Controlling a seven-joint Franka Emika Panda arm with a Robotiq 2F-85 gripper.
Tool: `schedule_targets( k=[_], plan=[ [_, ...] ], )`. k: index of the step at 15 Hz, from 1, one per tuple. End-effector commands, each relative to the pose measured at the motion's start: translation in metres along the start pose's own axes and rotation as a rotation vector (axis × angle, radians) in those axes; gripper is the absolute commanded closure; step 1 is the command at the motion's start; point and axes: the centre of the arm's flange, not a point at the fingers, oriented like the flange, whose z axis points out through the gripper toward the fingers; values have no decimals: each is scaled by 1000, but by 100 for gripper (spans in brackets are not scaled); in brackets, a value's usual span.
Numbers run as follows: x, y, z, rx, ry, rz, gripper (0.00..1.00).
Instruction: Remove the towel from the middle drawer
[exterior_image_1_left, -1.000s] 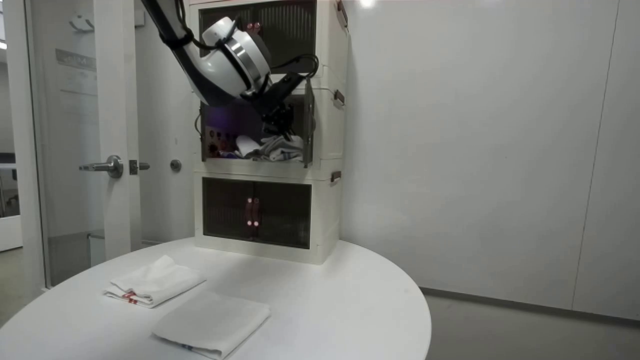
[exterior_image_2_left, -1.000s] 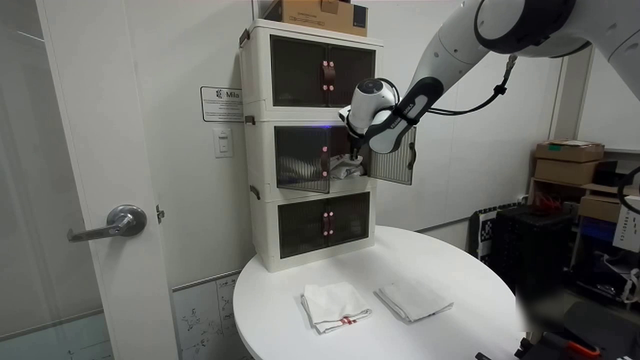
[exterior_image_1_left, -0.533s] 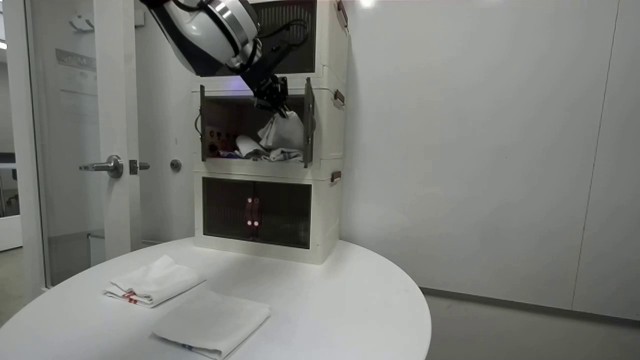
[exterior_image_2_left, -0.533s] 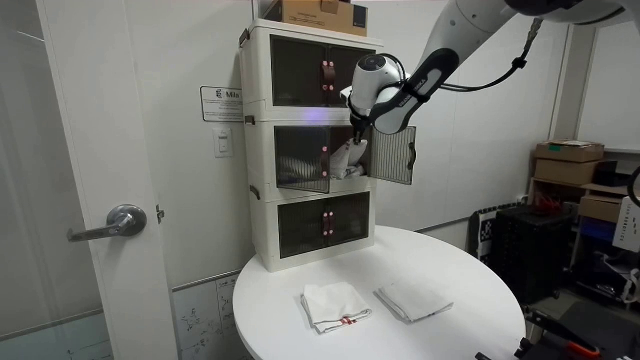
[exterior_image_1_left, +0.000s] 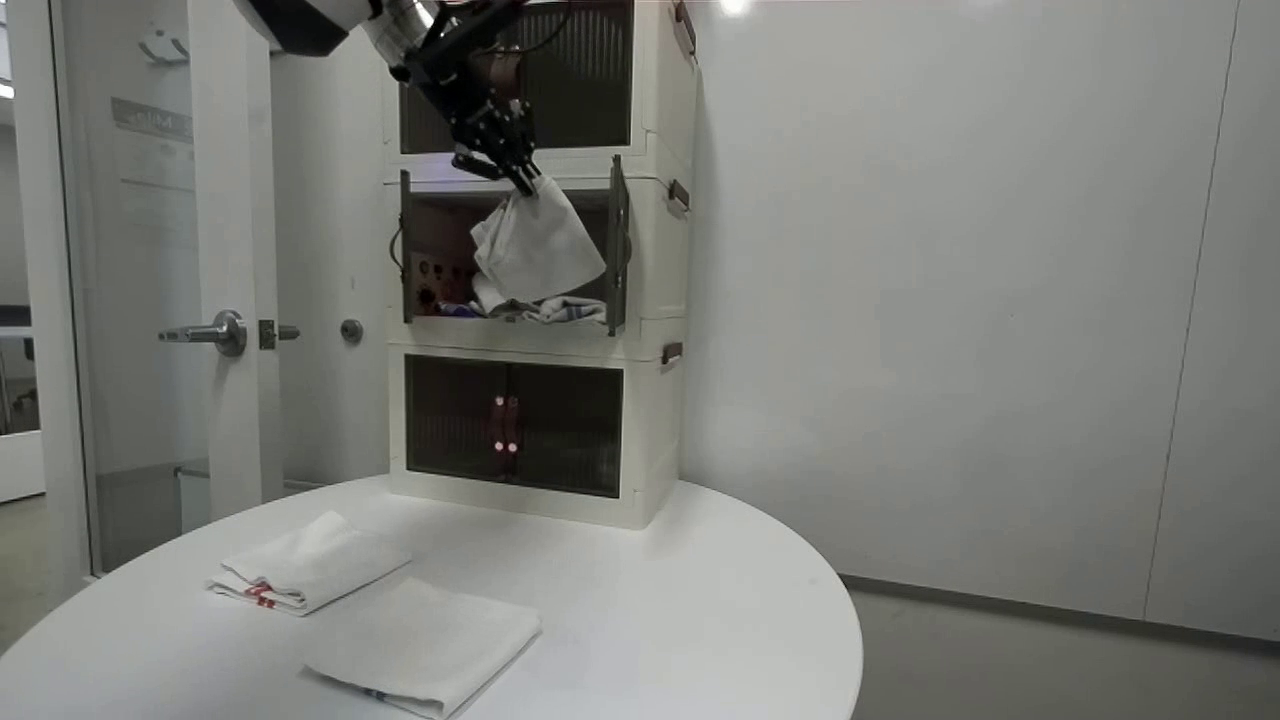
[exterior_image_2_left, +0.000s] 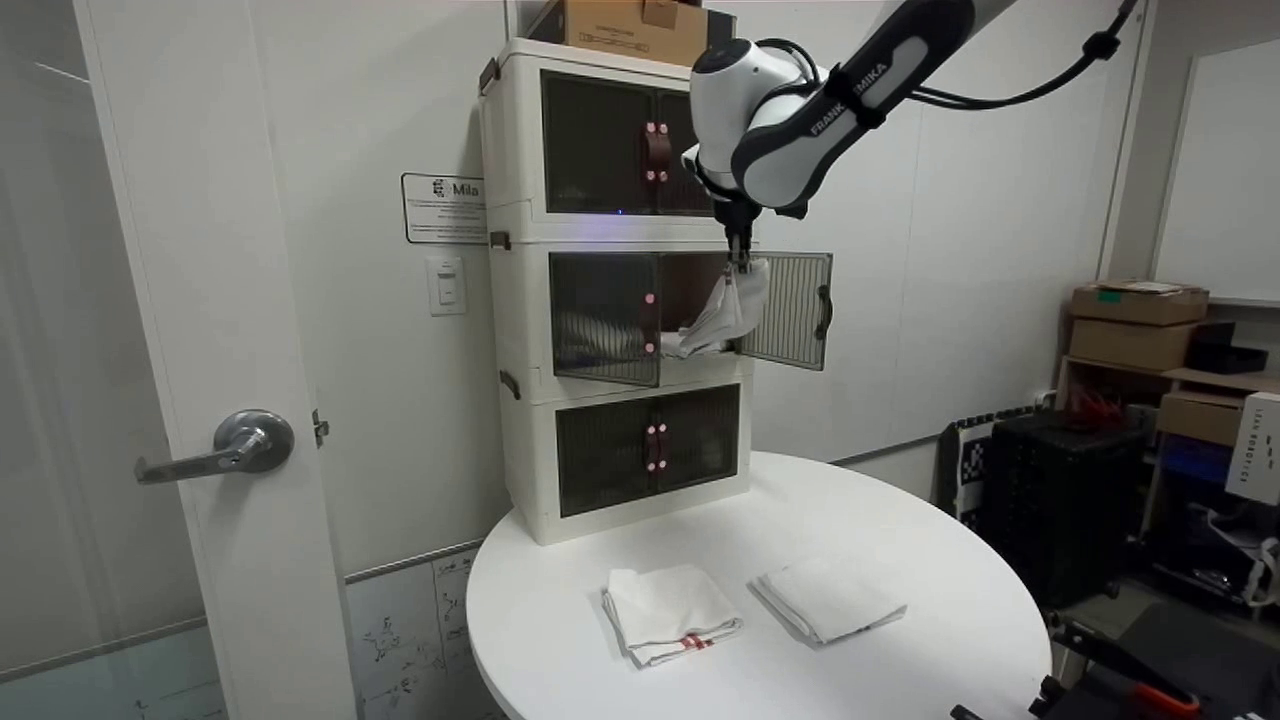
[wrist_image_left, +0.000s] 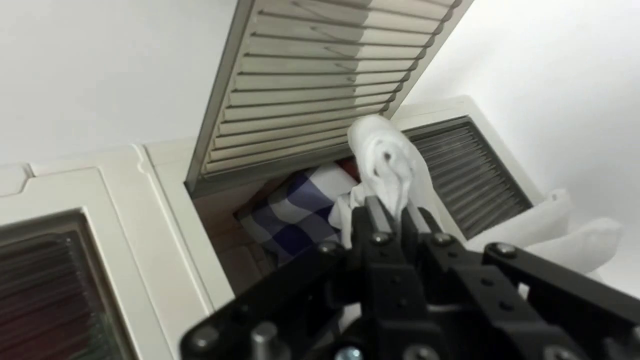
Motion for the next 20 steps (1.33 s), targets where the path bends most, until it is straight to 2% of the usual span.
schedule_targets(
  k=[1, 7, 12, 16, 20],
  plan=[
    [-1, -25, -19, 68, -39, -37, 95],
    [19, -75, 6, 240, -78, -99, 95],
    [25, -99, 28, 347, -121, -141, 95],
    [17, -117, 45, 398, -175, -143, 95],
    [4, -139, 59, 398, -208, -124, 95]
  ],
)
